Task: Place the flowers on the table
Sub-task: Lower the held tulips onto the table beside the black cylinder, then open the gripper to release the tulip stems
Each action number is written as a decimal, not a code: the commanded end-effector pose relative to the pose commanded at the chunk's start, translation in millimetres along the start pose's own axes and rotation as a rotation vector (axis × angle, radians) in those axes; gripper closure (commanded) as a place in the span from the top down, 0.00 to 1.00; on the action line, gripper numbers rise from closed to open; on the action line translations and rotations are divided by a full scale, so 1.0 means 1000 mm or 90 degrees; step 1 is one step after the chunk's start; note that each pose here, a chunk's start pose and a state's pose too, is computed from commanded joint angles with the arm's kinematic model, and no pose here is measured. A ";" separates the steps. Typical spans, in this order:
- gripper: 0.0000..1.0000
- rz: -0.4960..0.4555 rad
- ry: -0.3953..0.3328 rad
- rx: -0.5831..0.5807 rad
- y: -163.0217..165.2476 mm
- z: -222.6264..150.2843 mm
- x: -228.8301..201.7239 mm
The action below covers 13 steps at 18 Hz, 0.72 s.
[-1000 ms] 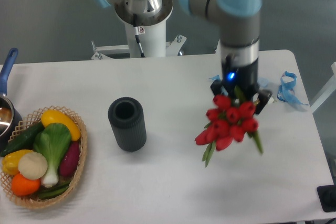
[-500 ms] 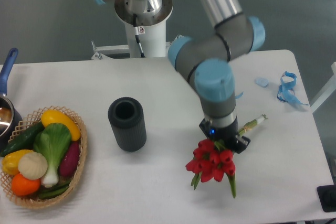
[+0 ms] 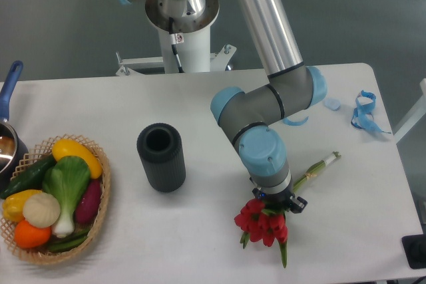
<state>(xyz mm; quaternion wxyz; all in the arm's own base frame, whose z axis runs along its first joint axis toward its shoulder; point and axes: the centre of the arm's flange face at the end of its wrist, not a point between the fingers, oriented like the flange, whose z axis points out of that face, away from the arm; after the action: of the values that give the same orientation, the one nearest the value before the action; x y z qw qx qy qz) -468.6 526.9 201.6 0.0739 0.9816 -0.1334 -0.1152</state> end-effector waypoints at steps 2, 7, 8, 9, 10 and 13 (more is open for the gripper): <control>0.90 -0.002 -0.017 0.007 0.003 -0.018 -0.004; 1.00 0.027 -0.075 0.028 0.021 -0.085 -0.013; 1.00 0.031 -0.083 0.031 0.026 -0.096 -0.016; 1.00 0.022 -0.100 0.039 0.036 -0.114 -0.021; 1.00 0.010 -0.119 0.046 0.047 -0.135 -0.027; 1.00 -0.026 -0.142 0.043 0.090 -0.179 -0.044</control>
<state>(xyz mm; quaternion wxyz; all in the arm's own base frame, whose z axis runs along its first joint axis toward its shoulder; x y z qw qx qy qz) -487.5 473.7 398.9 0.0228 0.9672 -0.1243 -0.2205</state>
